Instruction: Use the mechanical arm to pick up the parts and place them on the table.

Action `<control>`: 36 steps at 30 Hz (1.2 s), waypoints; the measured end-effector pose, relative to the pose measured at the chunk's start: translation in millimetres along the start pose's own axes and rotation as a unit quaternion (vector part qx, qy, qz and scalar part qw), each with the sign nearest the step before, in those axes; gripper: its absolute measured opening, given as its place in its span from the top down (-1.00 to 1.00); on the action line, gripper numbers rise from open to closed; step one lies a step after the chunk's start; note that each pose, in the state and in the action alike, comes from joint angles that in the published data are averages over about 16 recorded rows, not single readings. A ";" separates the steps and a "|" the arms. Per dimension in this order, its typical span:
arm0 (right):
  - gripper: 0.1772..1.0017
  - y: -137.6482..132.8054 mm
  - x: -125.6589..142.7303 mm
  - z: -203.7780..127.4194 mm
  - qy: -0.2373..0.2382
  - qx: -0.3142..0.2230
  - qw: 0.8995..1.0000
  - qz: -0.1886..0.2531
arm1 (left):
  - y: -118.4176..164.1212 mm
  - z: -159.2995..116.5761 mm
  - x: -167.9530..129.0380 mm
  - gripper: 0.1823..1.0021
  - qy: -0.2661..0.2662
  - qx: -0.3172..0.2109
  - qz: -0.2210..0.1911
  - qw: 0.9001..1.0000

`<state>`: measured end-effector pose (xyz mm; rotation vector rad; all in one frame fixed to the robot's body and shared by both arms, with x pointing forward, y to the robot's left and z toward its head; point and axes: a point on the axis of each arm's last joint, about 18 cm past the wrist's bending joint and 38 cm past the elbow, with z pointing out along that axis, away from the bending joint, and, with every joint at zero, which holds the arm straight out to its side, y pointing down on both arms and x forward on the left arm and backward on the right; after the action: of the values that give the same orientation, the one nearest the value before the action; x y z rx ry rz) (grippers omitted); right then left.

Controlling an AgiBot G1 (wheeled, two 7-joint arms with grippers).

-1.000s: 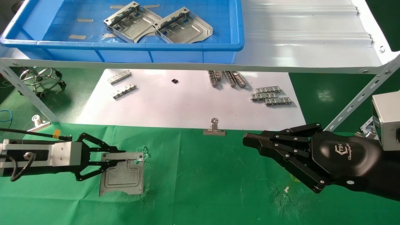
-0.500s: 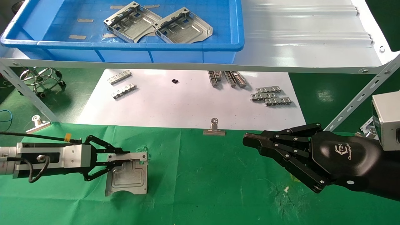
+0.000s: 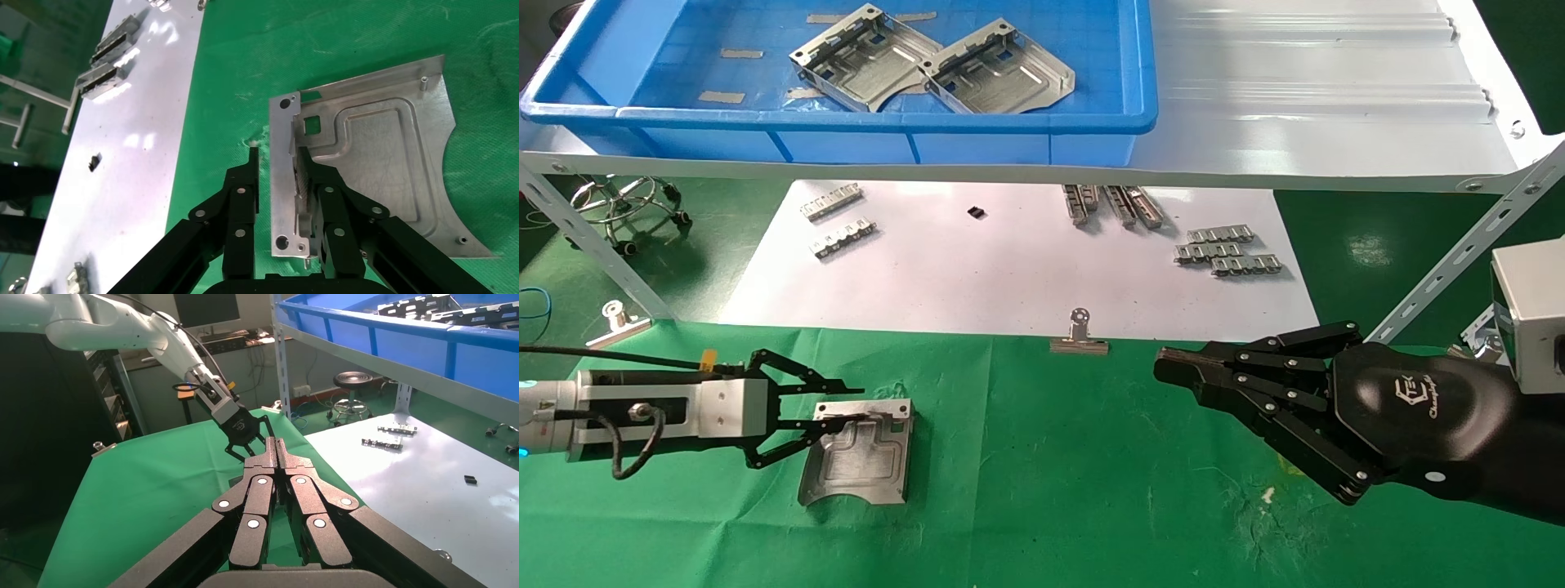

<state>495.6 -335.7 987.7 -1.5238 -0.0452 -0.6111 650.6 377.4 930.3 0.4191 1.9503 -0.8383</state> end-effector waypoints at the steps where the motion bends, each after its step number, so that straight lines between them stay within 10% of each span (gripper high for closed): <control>1: 0.96 0.0 0.0 0.0 0.000 0.000 1.000 0.000 | -0.8 -0.4 -0.7 0.70 -0.001 0.002 0.000 1.000; 36: 0.60 0.0 0.0 0.0 0.000 0.000 1.000 0.000 | -61.8 -17.4 -7.9 -0.79 -0.014 0.155 -0.164 0.974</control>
<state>495.6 -335.7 987.7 -1.5238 -0.0452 -0.6111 606.9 346.4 966.5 0.2648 1.8926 -1.3658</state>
